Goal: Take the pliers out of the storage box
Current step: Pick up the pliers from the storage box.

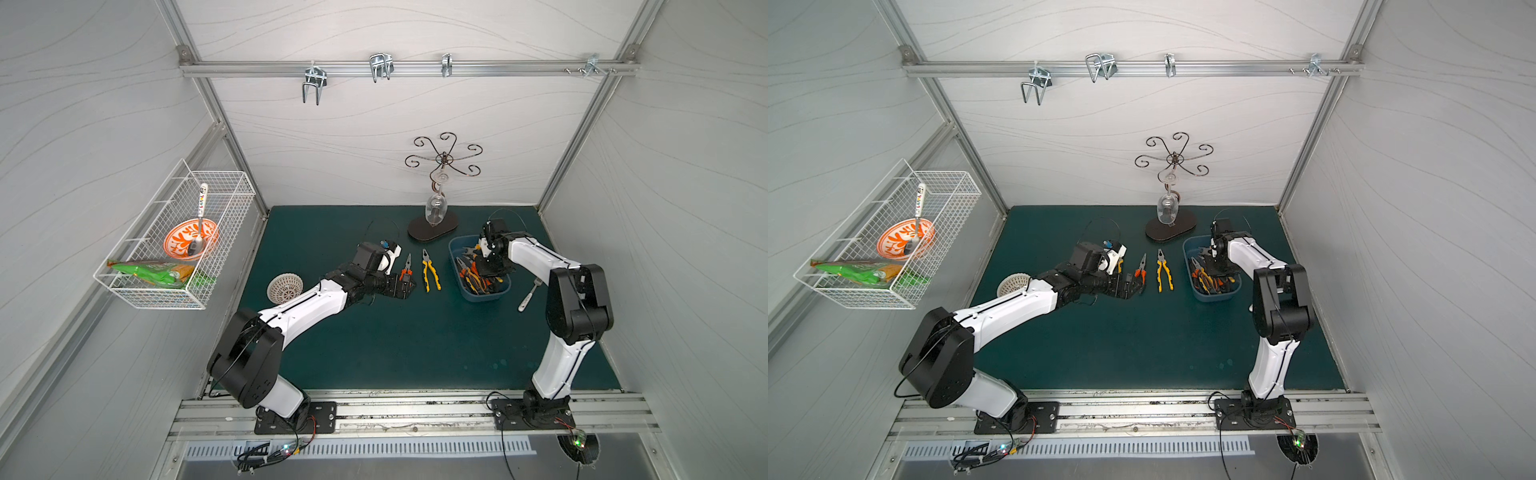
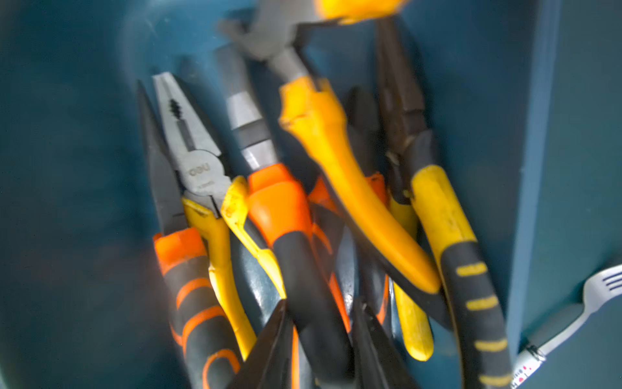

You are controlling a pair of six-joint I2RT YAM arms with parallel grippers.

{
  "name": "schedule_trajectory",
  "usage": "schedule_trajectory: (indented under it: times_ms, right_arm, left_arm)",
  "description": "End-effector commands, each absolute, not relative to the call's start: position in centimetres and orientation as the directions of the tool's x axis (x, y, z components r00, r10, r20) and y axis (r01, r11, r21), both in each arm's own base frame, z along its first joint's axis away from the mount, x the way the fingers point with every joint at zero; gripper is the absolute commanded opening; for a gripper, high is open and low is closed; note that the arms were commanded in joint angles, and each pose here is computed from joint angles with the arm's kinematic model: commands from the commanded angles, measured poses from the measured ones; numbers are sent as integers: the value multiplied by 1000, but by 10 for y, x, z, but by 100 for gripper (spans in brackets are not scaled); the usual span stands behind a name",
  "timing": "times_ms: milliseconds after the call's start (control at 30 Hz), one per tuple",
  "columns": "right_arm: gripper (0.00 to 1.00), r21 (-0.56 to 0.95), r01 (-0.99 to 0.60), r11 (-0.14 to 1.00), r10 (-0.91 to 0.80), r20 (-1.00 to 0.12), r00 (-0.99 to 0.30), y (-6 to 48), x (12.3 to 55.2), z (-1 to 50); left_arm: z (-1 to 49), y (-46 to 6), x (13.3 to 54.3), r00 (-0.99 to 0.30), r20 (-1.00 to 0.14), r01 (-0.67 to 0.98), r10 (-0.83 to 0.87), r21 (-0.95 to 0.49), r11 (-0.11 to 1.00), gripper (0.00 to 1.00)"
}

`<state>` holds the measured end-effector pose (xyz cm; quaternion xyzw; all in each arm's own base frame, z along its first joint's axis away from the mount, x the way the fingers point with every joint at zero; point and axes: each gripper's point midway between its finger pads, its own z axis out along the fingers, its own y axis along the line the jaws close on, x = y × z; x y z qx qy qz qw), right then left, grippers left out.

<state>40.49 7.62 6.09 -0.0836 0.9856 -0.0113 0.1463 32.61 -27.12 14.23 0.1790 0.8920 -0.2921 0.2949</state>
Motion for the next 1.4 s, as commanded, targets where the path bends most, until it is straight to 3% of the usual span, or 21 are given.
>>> schedule_trajectory:
  times_ms: [0, 100, 267, 767, 1133, 1367]
  right_arm:
    - [26, -58, -163, 985, -172, -248, -953, 73, 403, 51]
    - [12, -48, -169, 984, -176, -260, -950, 75, 403, 55]
    - [0, -29, -174, 984, -173, -345, -922, 82, 402, 81]
    - [0, 213, -234, 949, -4, -730, -683, 118, 396, 184]
    - [0, 312, -347, 885, 63, -816, -574, 133, 368, 243]
    - [0, 468, -507, 724, 118, -808, -578, 165, 343, 272]
  left_arm:
    - [158, -276, 335, -710, -687, 534, 154, -384, 753, 100]
    - [159, -277, 335, -709, -688, 537, 155, -385, 751, 100]
    - [158, -276, 336, -710, -688, 532, 149, -385, 754, 100]
    - [176, -287, 340, -702, -710, 526, 58, -462, 714, 100]
    - [217, -316, 352, -671, -739, 579, -55, -569, 584, 100]
    - [254, -337, 356, -647, -751, 641, -134, -631, 438, 100]
